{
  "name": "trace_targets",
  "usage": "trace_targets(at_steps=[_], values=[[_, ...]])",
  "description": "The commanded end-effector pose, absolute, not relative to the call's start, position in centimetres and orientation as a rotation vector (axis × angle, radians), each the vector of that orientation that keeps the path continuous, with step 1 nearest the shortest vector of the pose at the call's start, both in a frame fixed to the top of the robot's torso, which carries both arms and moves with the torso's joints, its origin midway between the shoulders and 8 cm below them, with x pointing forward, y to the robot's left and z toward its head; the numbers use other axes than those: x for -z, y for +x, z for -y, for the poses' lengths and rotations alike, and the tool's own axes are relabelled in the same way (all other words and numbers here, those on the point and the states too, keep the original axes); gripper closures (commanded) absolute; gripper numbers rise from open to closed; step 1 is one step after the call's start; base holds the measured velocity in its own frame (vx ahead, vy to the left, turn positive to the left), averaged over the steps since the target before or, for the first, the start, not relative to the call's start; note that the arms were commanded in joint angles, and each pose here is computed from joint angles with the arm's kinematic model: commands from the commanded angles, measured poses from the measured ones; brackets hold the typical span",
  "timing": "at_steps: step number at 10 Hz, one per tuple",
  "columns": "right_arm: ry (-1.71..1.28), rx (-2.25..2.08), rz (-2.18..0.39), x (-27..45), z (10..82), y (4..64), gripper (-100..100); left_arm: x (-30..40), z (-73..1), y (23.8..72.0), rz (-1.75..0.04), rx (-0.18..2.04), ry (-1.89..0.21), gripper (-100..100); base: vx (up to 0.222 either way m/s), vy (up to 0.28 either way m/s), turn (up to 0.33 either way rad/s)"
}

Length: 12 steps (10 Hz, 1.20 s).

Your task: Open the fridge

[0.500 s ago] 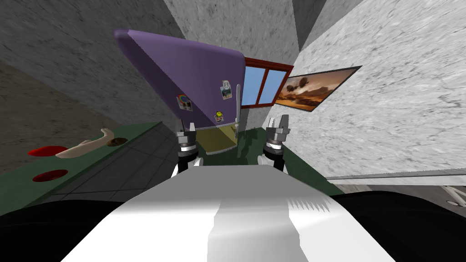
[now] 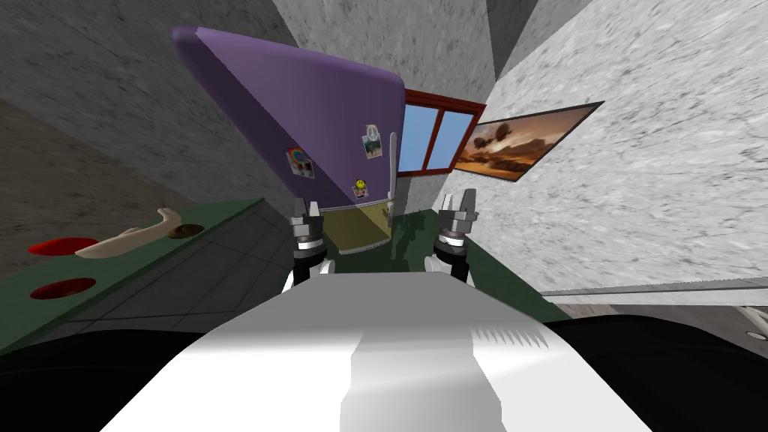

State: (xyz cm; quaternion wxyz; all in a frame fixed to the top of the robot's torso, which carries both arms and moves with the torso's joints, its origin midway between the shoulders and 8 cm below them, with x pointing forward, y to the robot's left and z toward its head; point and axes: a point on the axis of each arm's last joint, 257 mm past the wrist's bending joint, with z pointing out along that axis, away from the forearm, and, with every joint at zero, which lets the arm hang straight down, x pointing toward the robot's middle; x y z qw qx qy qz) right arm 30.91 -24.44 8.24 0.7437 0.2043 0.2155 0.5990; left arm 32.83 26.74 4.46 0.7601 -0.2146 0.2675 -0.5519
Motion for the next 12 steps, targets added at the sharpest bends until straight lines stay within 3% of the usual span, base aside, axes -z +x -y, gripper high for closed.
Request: trace_targets(at_steps=[1,4,5,12], values=[[0.447,-1.312,-0.472,-8.2,24.4,30.9,0,-4.5,-26.7,32.8,-0.582,1.202,-0.467,0,0.000,0.000,0.000],[0.447,-1.312,-0.472,-8.2,24.4,30.9,0,-4.5,-26.7,32.8,-0.582,1.202,-0.467,0,0.000,0.000,0.000],[0.447,-1.312,-0.472,-8.2,24.4,30.9,0,-4.2,-26.4,33.0,-0.613,1.204,-0.441,-100,0.031,-0.018,0.010],[0.448,-1.312,-0.472,-8.2,24.4,30.9,0,-1.4,-26.8,34.3,-0.713,1.207,-0.404,-100,0.113,-0.121,0.031]])
